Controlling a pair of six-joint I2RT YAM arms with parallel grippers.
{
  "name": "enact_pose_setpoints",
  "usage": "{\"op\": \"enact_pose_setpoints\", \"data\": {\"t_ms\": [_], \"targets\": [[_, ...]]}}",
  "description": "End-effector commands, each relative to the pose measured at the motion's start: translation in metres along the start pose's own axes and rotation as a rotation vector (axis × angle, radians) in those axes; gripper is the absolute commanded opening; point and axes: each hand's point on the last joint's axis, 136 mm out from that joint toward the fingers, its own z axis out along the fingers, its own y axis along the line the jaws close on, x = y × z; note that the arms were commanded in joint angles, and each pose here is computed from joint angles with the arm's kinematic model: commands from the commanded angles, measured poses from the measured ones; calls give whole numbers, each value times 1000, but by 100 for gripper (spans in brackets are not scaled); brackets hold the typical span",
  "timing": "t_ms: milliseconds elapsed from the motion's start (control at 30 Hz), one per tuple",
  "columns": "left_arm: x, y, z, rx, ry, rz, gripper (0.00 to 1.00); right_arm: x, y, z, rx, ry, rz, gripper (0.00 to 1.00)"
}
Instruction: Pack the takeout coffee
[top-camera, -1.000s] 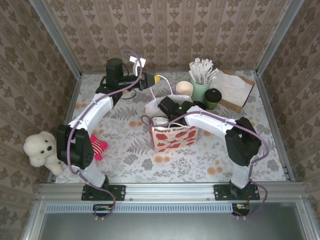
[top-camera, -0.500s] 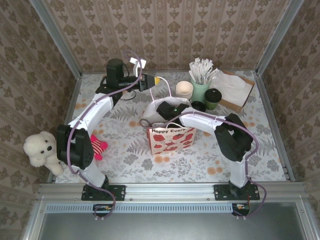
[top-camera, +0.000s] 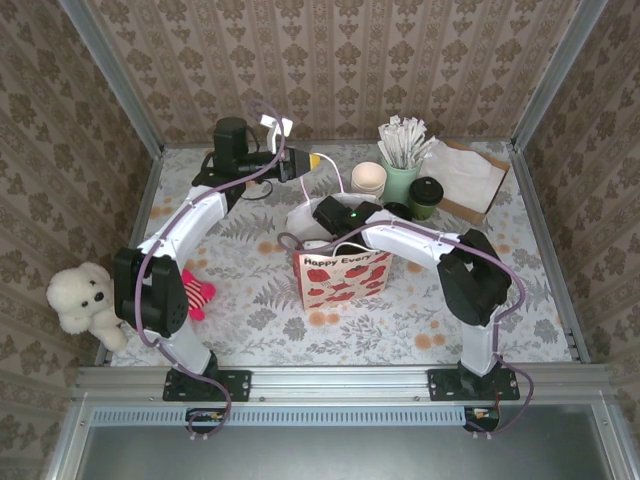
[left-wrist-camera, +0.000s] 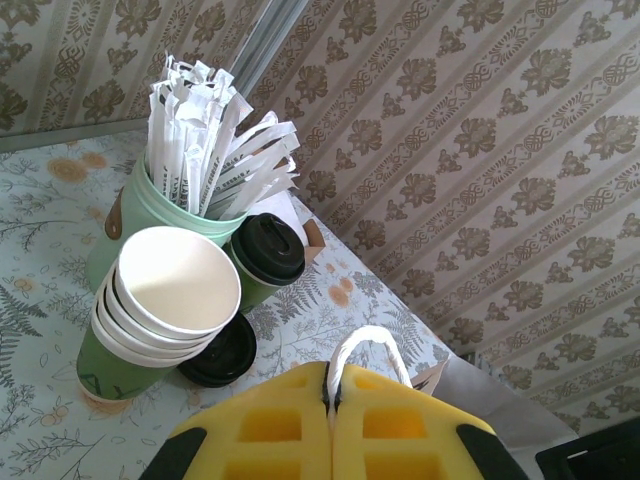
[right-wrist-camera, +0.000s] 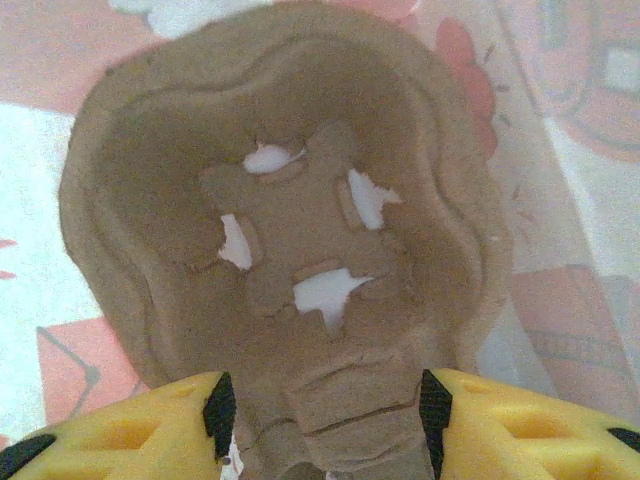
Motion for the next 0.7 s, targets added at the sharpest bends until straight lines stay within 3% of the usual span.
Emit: {"op": "enact_pose_setpoints", "data": {"t_ms": [0,167,533,667], "targets": [[-15,-14,2,45,-16,46,0,24,5,21,-41,139,5,55],[-15,-14,3,46,-15,44,0,31,-1,31,-24,196,-1,56],[-16,-14,4,49,-11,48,0,-8,12,-9,-58,2,-44,59],[-16,-15,4,50,-11,49,0,6,17,2,-108,105,-29,58]]}}
